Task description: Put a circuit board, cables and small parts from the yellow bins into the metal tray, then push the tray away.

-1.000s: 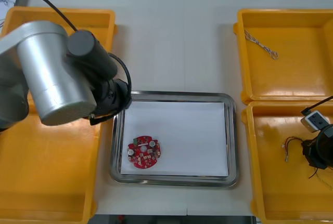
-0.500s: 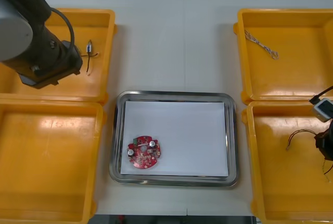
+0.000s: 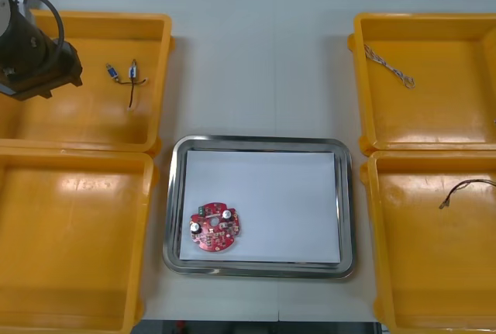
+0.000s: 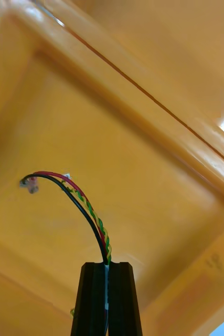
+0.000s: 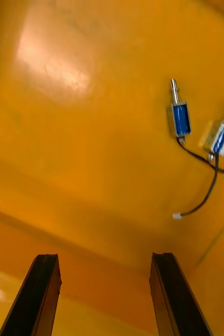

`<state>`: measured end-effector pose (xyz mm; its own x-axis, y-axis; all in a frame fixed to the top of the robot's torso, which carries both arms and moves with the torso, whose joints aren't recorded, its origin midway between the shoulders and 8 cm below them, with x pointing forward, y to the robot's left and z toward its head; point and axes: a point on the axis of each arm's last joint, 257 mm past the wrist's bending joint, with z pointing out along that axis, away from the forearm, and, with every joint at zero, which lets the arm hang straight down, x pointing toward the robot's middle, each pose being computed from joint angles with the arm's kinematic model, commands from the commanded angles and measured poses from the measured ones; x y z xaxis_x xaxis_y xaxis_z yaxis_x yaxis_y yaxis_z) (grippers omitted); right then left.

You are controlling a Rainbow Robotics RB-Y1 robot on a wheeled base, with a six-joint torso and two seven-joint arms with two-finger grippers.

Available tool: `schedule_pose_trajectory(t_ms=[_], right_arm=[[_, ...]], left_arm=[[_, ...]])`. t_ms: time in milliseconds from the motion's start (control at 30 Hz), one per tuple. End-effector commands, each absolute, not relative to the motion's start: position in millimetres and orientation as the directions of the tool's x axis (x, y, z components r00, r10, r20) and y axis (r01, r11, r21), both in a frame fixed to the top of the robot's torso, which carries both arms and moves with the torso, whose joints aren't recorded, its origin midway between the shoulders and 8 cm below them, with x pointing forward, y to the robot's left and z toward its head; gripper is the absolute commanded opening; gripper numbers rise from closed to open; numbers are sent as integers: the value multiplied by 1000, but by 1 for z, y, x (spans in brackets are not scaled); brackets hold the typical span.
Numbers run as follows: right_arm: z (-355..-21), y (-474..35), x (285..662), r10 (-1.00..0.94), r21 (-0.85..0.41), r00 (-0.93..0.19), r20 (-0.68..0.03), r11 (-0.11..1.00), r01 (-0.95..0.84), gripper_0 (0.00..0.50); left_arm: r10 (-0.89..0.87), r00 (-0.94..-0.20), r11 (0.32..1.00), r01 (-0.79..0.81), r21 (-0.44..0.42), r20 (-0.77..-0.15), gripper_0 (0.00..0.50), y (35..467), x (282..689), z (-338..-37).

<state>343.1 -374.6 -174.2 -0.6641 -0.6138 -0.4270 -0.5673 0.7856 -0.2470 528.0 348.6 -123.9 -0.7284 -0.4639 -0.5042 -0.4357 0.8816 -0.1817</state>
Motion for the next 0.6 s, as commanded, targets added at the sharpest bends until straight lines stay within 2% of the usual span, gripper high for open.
schedule_pose_trajectory(t_ms=[33,267,600], right_arm=[[-155,-356,337,-660,-273,-618,-428,746,-607,0],[-149,-310,327,-743,-277,-523,-417,652,-705,0],[-130,-254,311,-812,-243,-386,-439,521,-818,0]], left_arm=[[-405,-708,908,-387,-162,-579,500,374,553,-94],[-406,-693,911,-357,-206,-595,500,369,586,-82],[-460,-686,887,-391,-247,-563,500,364,604,-80]])
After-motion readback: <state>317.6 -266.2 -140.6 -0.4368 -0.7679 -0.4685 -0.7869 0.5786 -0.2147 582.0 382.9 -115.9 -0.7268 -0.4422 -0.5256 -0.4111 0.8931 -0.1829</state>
